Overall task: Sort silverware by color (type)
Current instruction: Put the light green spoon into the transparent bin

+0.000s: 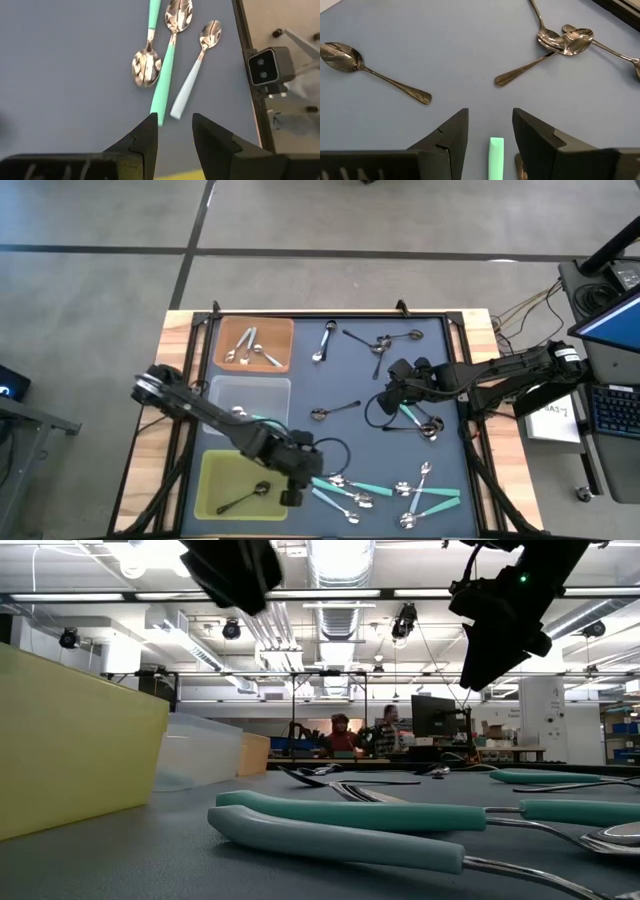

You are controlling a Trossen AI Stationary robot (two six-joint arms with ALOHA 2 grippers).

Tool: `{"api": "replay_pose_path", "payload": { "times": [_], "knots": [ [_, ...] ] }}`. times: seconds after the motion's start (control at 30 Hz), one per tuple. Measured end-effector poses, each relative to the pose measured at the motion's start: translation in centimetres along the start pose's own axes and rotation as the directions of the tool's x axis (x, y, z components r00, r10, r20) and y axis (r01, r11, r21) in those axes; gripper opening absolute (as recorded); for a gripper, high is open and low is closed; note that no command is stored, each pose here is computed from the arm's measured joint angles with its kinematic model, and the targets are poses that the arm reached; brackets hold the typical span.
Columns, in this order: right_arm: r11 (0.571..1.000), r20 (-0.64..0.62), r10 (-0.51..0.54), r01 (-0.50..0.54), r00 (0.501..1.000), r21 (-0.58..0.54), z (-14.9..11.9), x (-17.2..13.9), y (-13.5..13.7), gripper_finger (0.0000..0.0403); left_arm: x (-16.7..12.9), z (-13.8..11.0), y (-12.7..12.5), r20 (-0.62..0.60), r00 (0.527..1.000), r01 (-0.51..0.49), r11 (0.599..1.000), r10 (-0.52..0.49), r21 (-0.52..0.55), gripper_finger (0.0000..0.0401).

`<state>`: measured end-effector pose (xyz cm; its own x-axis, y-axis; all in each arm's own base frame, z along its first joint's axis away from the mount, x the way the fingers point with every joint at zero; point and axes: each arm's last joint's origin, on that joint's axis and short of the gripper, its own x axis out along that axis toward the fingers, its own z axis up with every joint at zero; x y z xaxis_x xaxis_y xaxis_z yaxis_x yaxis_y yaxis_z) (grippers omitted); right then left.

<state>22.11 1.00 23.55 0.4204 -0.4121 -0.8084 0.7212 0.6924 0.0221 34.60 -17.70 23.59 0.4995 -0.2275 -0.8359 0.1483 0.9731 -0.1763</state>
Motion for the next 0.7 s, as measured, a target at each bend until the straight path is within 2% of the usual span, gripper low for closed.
{"api": "replay_pose_path", "payload": {
  "times": [0.33, 0.5, 0.7],
  "knots": [
    [1.000, 0.001, 0.001, -0.001, 1.000, 0.001, 0.0, 0.0, 0.0, 0.0146, 5.6, 3.6, 1.4, 0.000, 1.000, 0.018, 0.981, -0.018, 0.192, 0.0104],
    [1.000, 0.001, 0.001, -0.001, 1.000, 0.001, 0.0, 0.0, 0.0, 0.0146, 8.3, 4.5, 1.2, -0.018, 0.997, 0.080, 0.973, -0.078, 0.218, 0.0104],
    [1.000, 0.001, 0.002, -0.002, 1.000, 0.001, 0.0, 0.0, 0.0, 0.0146, 10.3, 5.8, 0.7, 0.001, 0.995, 0.094, 0.960, -0.098, 0.265, 0.0104]
  ]
}}
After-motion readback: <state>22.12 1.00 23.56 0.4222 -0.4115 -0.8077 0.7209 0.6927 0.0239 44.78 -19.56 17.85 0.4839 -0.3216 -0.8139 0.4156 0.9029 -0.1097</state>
